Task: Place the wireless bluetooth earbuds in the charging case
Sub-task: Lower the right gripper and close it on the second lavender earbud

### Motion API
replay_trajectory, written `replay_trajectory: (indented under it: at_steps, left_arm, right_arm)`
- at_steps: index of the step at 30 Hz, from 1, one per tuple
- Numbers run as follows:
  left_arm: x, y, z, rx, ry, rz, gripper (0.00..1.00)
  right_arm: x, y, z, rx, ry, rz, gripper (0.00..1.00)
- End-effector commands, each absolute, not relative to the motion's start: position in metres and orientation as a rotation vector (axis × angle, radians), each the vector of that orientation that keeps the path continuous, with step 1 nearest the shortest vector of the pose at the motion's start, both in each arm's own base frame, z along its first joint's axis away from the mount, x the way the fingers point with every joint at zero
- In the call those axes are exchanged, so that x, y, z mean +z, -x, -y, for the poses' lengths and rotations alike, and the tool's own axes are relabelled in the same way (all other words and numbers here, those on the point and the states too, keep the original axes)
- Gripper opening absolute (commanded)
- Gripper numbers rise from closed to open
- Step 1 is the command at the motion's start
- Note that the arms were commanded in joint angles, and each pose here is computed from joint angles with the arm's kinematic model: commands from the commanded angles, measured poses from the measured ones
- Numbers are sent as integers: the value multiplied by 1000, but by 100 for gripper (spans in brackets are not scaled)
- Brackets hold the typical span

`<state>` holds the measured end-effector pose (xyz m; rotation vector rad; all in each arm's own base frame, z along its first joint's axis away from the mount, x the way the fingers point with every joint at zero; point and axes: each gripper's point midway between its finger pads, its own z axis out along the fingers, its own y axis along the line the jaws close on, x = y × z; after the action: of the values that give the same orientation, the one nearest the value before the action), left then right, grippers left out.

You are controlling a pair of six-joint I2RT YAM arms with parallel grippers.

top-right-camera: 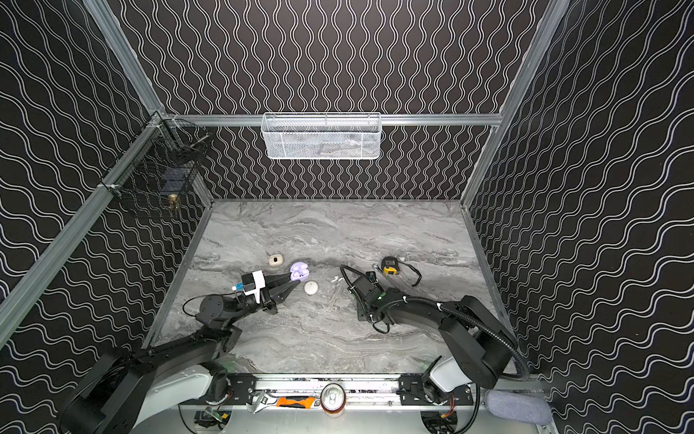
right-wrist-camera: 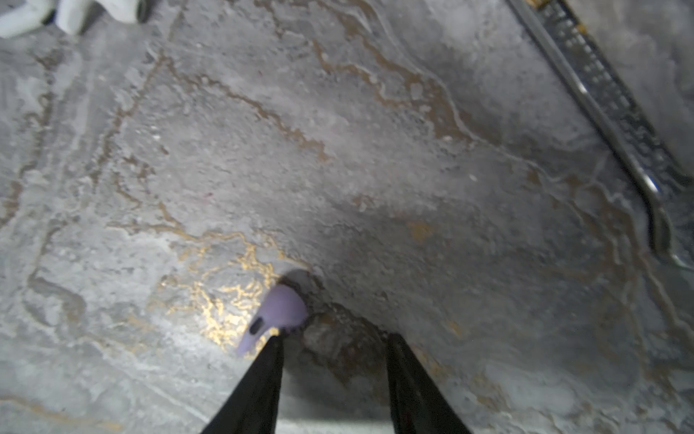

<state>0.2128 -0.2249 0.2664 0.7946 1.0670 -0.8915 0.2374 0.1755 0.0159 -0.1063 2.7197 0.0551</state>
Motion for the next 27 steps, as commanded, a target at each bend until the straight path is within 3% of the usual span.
replay_trajectory:
  at_steps: [1, 11, 20, 27]
  left_arm:
    - [270, -212, 224, -870, -796, -1051, 0]
    - [271, -211, 225, -866, -800, -1045, 0]
    - [270, -209, 227, -858, -817, -1041, 0]
    - [271, -206, 227, -848, -828, -1032, 0]
  right_arm:
    - [14, -231, -161, 4, 39, -2740, 47]
    - [17, -242, -159, -4, 28, -2747, 44]
    - [77, -266, -185, 110, 107, -2646, 47]
    - [57, -268, -207, 131, 192, -2734, 51]
